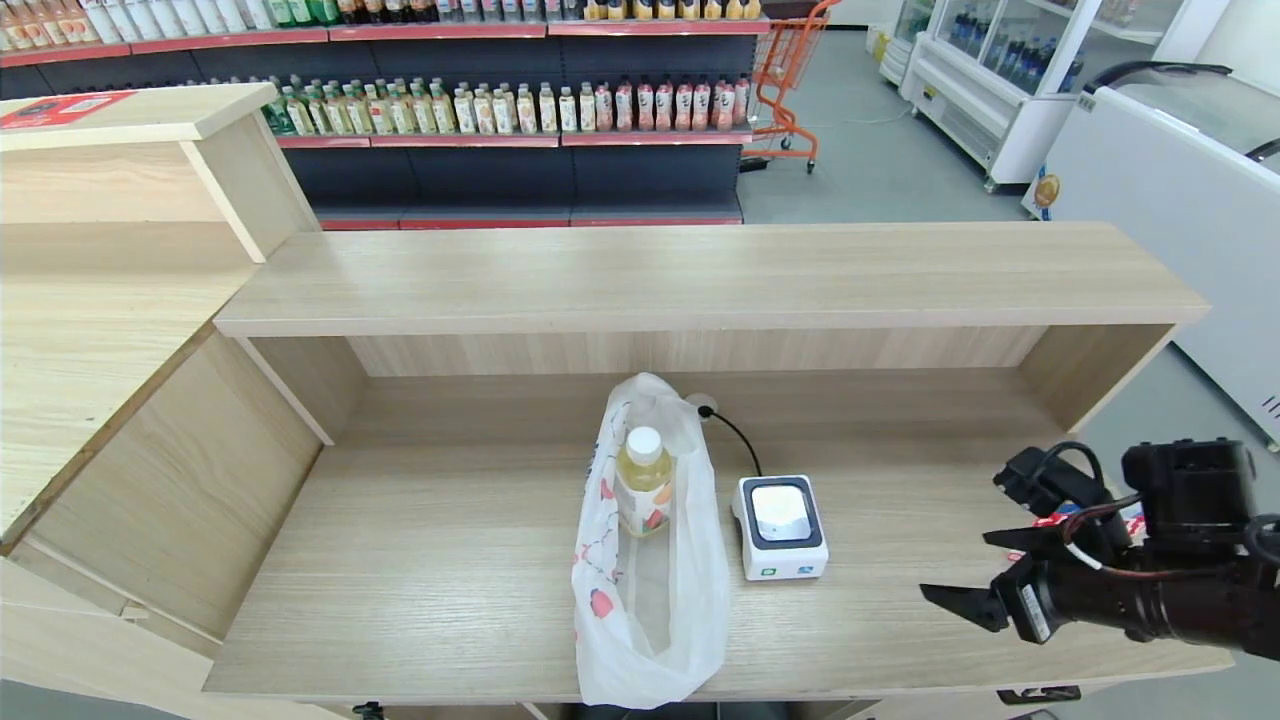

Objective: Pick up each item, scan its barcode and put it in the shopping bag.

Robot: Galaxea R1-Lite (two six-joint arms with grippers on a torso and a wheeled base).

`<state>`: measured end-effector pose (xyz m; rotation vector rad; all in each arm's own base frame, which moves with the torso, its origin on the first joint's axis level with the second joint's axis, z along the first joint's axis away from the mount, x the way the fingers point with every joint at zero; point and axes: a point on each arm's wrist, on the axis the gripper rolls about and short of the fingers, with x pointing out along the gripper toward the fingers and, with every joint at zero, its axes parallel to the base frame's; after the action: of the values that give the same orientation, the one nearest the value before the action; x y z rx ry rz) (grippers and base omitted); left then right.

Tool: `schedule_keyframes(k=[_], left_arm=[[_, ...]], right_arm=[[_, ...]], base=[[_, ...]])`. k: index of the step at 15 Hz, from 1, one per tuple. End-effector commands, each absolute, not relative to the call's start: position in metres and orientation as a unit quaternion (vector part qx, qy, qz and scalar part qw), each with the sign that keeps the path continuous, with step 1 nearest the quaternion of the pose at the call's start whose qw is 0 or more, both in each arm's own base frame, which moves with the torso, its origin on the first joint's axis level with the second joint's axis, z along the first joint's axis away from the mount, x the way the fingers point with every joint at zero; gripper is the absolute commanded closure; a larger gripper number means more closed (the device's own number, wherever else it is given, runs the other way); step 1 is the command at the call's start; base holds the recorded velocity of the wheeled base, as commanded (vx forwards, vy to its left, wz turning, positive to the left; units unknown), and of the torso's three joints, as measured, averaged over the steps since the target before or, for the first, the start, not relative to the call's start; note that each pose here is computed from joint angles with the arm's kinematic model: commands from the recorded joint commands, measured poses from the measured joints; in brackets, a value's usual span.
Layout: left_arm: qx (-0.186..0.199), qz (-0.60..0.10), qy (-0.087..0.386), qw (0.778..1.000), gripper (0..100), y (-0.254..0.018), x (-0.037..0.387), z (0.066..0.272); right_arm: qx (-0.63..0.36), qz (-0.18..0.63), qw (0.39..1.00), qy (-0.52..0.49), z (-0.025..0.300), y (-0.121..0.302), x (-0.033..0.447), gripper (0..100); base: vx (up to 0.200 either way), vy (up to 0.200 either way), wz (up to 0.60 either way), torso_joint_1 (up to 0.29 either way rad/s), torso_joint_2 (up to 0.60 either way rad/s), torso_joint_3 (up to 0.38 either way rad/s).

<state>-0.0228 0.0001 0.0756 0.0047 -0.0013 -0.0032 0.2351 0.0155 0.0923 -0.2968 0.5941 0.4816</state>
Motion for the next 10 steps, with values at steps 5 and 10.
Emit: schedule_keyframes(k=[5, 10], left_arm=[[0.002, -0.002, -0.001, 1.0, 0, 0.0, -0.023, 0.076], [0.002, -0.002, -0.001, 1.0, 0, 0.0, -0.023, 0.076]], right_arm=[[0.026, 0.155, 0.971, 0.181, 0.15, 0.0, 0.234, 0], [0.06, 0.089, 0.971, 0.214, 0.133, -0.032, 0.242, 0]], base=[[0.0, 0.0, 0.0, 0.0, 0.0, 0.0], [0.0, 0.0, 0.0, 0.0, 0.0, 0.0]])
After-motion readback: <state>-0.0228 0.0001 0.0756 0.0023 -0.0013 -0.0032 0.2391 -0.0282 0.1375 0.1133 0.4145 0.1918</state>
